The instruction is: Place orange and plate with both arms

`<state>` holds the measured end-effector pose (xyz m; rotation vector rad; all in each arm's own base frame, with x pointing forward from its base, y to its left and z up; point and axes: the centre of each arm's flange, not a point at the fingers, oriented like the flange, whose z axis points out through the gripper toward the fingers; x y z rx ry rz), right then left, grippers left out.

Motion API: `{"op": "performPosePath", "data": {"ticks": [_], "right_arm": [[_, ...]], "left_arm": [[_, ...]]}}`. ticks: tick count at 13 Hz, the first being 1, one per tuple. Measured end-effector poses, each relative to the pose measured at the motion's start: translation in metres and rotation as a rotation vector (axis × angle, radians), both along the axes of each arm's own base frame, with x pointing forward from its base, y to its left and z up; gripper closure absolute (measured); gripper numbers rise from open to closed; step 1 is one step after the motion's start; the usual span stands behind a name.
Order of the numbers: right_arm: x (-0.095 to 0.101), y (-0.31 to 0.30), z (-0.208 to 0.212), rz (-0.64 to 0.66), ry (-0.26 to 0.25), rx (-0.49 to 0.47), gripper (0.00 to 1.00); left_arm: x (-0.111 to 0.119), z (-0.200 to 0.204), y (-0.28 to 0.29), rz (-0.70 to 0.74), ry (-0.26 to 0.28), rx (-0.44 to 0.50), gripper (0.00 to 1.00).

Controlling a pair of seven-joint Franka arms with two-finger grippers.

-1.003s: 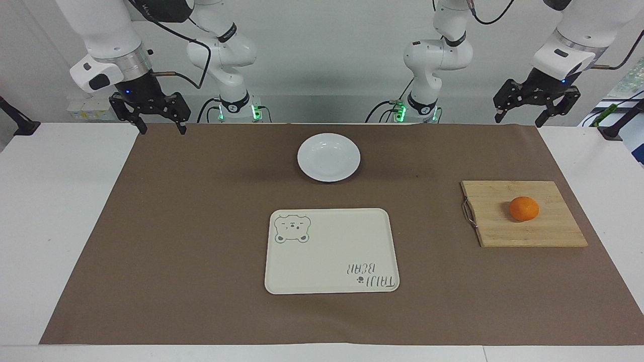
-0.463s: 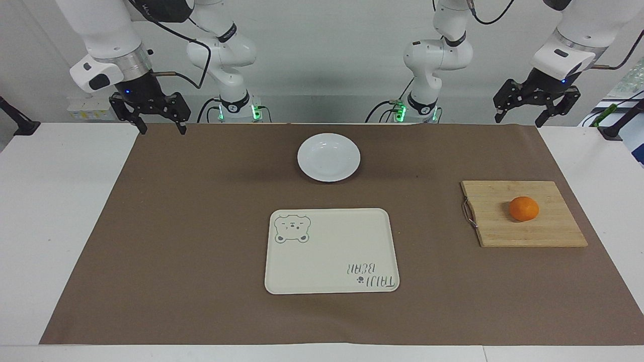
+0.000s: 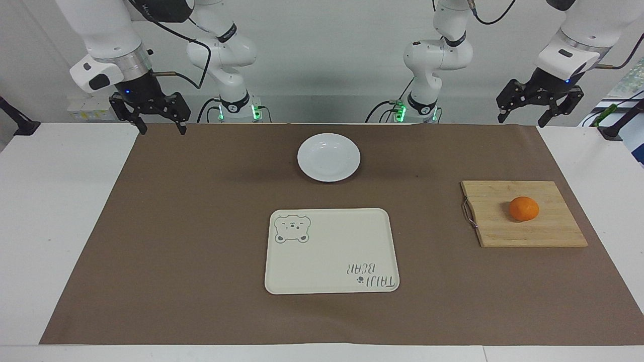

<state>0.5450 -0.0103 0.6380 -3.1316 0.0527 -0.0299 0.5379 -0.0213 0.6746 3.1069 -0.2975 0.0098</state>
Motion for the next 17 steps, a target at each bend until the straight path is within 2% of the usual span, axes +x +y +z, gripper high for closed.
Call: {"op": "performPosePath", "data": {"ticks": [10,17], "right_arm": [[0.0,0.0,0.0,0.0,0.0,0.0,0.0],[0.0,0.0,0.0,0.0,0.0,0.0,0.0]], "left_arm": [[0.005,0.004,0.001,0.003,-0.045,0.002,0.0],[0.011,0.002,0.022,0.042,-0.066,0.003,0.0]]}}
